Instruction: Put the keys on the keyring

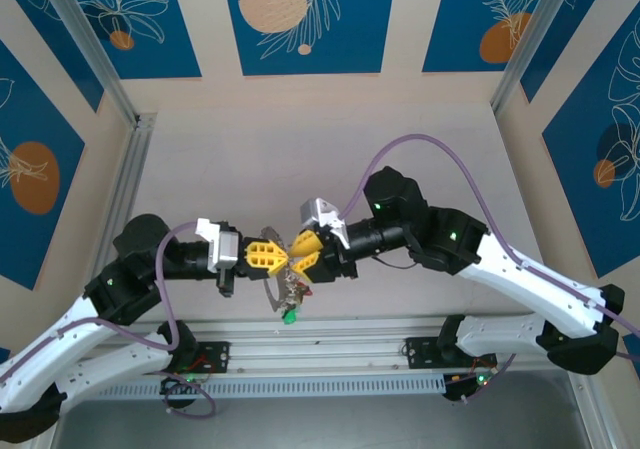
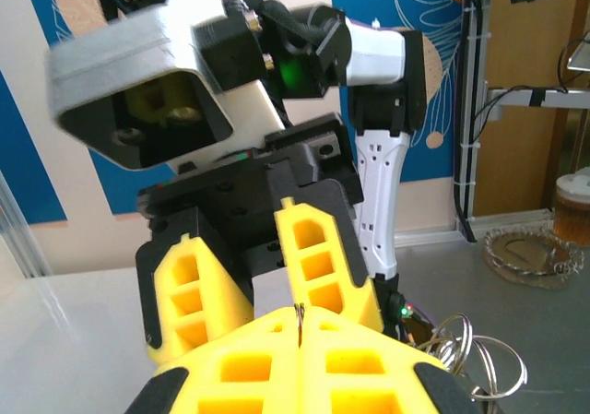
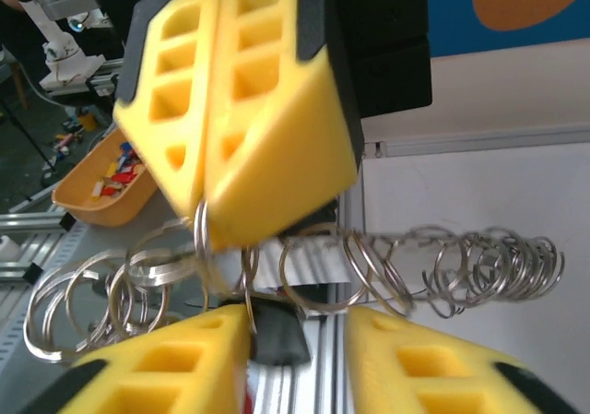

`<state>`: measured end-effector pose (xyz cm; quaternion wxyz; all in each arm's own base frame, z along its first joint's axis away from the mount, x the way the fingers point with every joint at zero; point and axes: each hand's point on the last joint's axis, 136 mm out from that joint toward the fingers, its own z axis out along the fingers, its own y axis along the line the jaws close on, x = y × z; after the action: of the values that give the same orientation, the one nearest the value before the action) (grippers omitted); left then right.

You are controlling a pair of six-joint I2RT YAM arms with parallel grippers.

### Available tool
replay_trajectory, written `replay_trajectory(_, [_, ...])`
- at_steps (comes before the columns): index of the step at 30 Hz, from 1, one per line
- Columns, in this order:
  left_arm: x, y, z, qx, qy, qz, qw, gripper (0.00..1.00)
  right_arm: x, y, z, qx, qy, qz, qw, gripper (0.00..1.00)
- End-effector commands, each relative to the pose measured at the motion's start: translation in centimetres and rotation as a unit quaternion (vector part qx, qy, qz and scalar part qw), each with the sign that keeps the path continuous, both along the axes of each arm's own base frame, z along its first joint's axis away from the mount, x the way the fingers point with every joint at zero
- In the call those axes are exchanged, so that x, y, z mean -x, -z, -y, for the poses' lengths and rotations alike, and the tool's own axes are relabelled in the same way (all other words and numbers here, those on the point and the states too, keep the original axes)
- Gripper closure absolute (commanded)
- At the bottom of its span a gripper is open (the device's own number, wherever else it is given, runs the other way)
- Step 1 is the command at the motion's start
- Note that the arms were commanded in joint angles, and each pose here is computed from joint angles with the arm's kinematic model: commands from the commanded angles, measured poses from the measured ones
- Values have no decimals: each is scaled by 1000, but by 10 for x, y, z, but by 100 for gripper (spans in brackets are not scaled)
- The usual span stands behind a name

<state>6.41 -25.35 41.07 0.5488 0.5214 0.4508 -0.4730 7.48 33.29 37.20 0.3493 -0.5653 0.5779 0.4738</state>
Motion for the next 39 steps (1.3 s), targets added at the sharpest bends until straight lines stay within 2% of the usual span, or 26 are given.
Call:
replay_trajectory(1, [10, -23, -8, 49, 10, 25, 998, 100, 3, -25, 16, -57, 15, 39, 997, 61])
replay_trajectory(6, [12, -24, -10, 57, 11, 22, 998, 100, 2, -31, 30, -73, 39, 65, 994, 59])
replay_trajectory(12, [15, -24, -7, 57, 29, 13, 998, 100, 8, -43, 27, -97, 16, 68, 993, 61])
replay_trajectory(23, [11, -17, -1, 49, 31, 6, 998, 100, 14, -49, 8, -116, -21, 58, 991, 68])
replay_trajectory(39, [9, -19, 1, 61, 29, 9, 998, 100, 11, -34, -2, -85, -12, 51, 995, 84])
